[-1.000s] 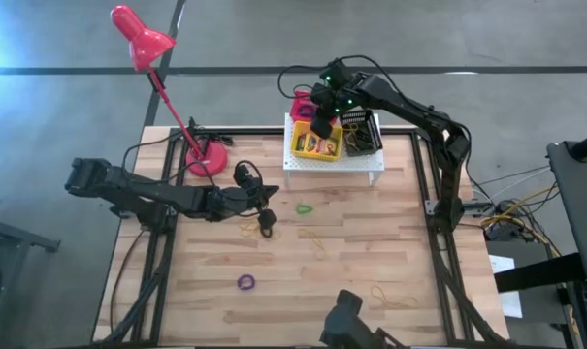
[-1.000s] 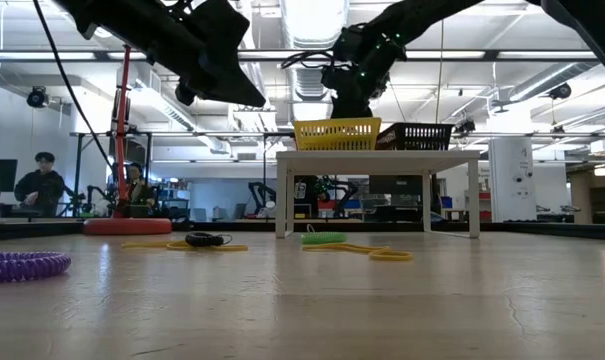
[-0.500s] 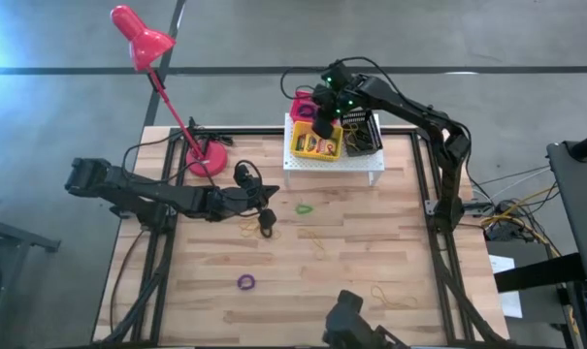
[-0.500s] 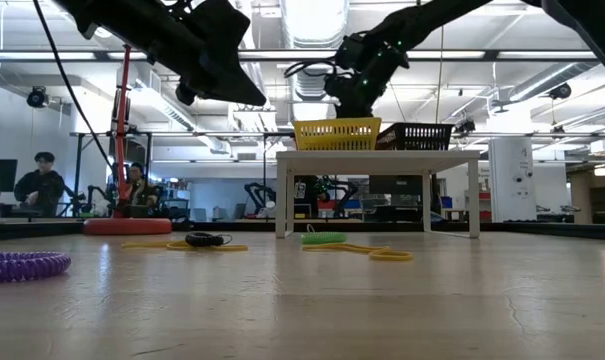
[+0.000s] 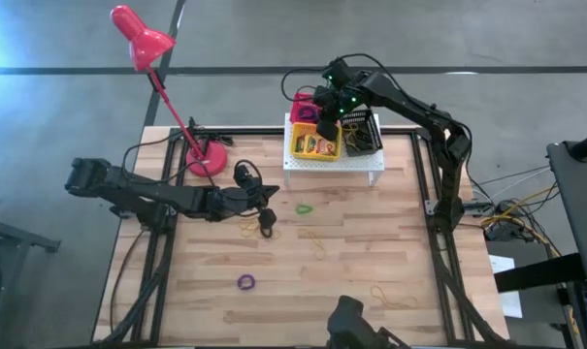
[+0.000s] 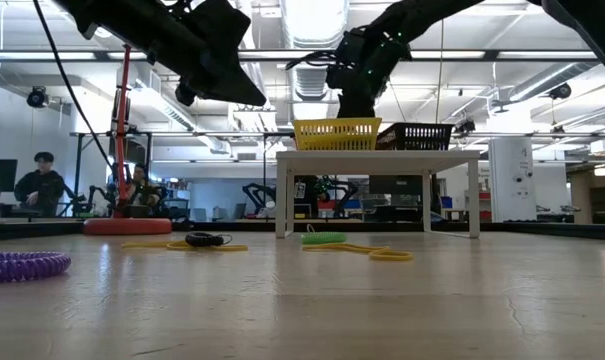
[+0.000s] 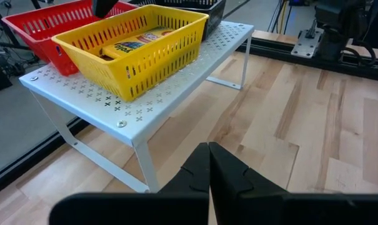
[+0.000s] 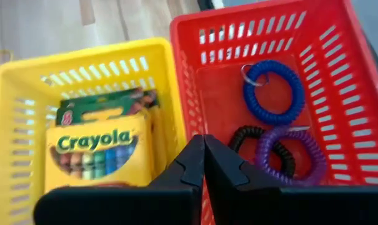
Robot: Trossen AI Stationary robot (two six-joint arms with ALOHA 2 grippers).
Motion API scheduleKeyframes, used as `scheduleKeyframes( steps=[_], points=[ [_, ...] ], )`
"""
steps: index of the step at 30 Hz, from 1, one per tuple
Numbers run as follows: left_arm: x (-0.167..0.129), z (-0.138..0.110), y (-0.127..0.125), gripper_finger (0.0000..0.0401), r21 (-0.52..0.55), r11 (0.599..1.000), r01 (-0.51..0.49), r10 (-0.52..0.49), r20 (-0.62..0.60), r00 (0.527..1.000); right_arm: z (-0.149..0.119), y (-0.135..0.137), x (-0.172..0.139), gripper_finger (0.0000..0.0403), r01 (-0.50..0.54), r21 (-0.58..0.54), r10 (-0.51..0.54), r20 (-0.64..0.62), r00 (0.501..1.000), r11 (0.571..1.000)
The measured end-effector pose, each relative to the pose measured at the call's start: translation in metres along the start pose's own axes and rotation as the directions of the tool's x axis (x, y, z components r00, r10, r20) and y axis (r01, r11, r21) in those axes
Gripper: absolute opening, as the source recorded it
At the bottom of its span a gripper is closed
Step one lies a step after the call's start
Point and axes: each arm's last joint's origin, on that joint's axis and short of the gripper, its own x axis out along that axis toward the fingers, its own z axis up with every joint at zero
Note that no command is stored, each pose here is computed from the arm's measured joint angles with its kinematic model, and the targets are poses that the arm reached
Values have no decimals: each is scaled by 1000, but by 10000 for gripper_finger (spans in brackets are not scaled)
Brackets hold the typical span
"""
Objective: Pick & Place Office Desk Supplies
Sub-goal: Adjust the red bin on the shelf
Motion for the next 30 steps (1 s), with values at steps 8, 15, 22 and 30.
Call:
scheduleKeyframes(
  steps=[8, 15, 22, 30],
  points=[
    [0, 0, 0, 1, 0, 1000, 0, 0, 0, 1000, -2, 2, -3, 8, -16, -12, 16, -37, 999, 1000],
    [0, 0, 0, 1, 0, 1000, 0, 0, 0, 1000, 9, -2, -4, 8, 30, -10, -29, 78, 997, 1000],
    [0, 0, 0, 1, 1, 1000, 0, 0, 0, 1000, 11, -15, 14, 8, 50, 43, -54, 112, 992, 998],
    [0, 0, 0, 1, 1, 1000, 3, -3, -1, 1000, 2, -20, 35, 8, 3, 29, -4, 40, 999, 1000]
  ],
)
